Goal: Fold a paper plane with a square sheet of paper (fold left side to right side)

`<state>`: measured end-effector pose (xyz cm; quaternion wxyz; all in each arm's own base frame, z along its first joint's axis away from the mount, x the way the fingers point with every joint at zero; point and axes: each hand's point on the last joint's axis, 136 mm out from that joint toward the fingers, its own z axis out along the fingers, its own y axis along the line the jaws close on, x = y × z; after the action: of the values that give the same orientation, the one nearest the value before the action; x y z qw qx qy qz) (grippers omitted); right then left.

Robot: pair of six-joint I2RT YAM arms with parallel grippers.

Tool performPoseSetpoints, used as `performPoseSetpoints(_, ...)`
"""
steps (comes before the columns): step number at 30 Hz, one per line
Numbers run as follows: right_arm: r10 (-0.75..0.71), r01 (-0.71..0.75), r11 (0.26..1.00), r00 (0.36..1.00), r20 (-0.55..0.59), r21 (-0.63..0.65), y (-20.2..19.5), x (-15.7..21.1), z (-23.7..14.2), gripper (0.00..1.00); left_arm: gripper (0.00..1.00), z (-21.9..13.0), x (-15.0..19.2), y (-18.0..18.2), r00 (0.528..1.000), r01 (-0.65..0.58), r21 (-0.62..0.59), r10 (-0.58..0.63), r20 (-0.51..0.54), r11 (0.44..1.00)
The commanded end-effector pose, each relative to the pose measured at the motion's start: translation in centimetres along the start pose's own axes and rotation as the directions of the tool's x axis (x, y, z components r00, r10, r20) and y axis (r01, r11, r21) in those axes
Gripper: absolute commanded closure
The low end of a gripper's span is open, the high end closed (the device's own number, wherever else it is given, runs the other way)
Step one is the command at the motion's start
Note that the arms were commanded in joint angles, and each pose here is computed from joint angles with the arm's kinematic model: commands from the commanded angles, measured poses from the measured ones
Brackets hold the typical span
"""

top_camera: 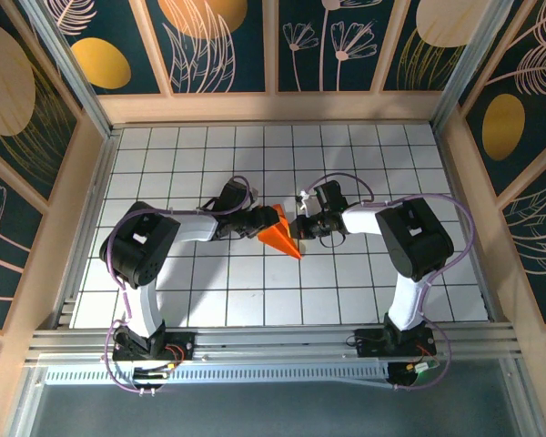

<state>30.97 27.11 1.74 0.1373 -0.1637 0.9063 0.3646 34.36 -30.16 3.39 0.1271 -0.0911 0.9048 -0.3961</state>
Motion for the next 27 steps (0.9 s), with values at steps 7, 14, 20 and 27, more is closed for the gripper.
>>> performPoseSetpoints(7, 0.035, -0.029, 0.996, 0.996, -0.082, 0.079, -2.2, 2.7, 1.4, 0.96, 0.56, -2.2, -1.6, -2.3, 0.996, -0.055, -0.001, 0.055, 0.071, 0.998)
performPoseSetpoints(14, 0.035, -0.027, 0.996, 0.996, -0.083, 0.086, -2.2, 2.7, 1.4, 0.9, 0.8, -1.5, -0.3, -3.5, 0.998, -0.06, 0.093, 0.059, 0.015, 0.994)
performPoseSetpoints(20, 0.038, -0.03, 0.995, 0.996, -0.084, 0.092, -2.3, 2.8, 1.3, 0.87, 0.83, 0.3, -0.1, -4.1, 0.997, -0.075, 0.103, 0.078, -0.019, 0.992)
performPoseSetpoints(27, 0.034, -0.026, 0.995, 0.996, -0.084, 0.094, -2.3, 2.7, 1.4, 0.86, 0.84, 1.3, -0.1, -3.3, 0.997, -0.065, 0.083, 0.068, -0.03, 0.994)
